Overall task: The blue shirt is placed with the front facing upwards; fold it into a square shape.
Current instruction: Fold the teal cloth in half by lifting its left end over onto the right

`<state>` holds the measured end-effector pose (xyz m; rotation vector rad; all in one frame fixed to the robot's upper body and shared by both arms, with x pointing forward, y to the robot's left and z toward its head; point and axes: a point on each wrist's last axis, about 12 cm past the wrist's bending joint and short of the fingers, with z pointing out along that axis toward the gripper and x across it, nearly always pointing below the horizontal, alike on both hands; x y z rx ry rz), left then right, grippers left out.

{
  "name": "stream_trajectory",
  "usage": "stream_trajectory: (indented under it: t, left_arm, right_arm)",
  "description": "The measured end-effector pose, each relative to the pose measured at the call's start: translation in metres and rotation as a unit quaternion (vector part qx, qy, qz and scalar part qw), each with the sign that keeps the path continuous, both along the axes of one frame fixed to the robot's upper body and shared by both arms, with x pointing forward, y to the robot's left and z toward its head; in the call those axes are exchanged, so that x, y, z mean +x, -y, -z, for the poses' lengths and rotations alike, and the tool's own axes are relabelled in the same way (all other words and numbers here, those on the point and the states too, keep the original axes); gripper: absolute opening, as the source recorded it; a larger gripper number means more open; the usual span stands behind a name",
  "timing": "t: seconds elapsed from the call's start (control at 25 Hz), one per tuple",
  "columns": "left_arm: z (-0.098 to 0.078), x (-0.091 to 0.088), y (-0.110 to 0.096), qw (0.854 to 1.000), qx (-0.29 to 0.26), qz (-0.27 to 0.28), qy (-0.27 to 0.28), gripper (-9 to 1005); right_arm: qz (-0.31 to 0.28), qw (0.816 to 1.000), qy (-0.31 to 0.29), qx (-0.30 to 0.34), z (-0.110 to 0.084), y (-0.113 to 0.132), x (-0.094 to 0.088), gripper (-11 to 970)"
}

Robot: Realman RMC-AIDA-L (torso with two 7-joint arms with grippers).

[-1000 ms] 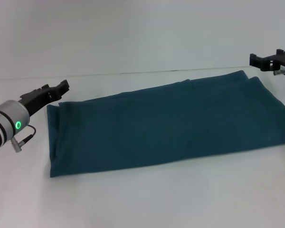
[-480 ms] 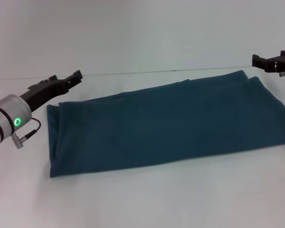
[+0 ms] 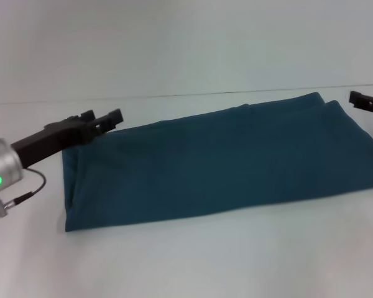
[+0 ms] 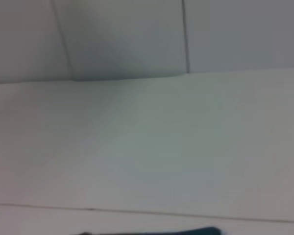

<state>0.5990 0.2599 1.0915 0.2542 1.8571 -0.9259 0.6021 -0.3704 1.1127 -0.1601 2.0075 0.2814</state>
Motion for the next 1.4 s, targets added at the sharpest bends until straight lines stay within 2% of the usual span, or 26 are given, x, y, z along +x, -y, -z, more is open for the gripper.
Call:
stream_trajectory:
  t: [0.16, 0.36, 0.56, 0.72, 0.92, 1.08, 1.24, 1.4]
  left_arm:
    - [0.0, -0.013, -0.01, 1.0, -0.017, 0.011, -0.007, 875]
    - [0.008, -0.022, -0.018, 0.999, -0.03, -0.01, -0.037, 876]
    - [0.015, -0.021, -0.018, 0.996, -0.002, -0.014, -0.086, 876]
    - [0.018, -0.013, -0.017, 0.991, 0.007, -0.044, -0.125, 875]
    - [0.022, -0.008, -0.017, 0.986, 0.009, -0.077, -0.145, 875]
    - [0.019, -0.005, -0.018, 0.984, 0.014, -0.081, -0.155, 874]
    - [0.015, -0.004, -0.016, 0.986, 0.031, -0.06, -0.155, 874]
    - [0.011, -0.005, -0.013, 0.986, 0.054, -0.032, -0.152, 872]
  right_arm:
    - [-0.006, 1.0, -0.007, 0.007, -0.002, 0.014, -0.021, 919]
    - [-0.005, 1.0, -0.014, 0.012, 0.002, 0.022, -0.034, 916]
    - [-0.007, 1.0, -0.016, 0.006, 0.005, 0.021, -0.035, 917]
    - [-0.014, 1.0, -0.012, 0.002, 0.004, 0.017, -0.032, 918]
    - [-0.027, 1.0, -0.005, 0.003, 0.006, 0.009, -0.028, 920]
    - [-0.037, 0.999, -0.002, 0.006, 0.007, 0.006, -0.028, 921]
    - [-0.078, 0.997, -0.006, 0.012, 0.005, 0.002, -0.034, 922]
    - [-0.165, 0.986, -0.004, 0.004, 0.0, 0.001, -0.054, 923]
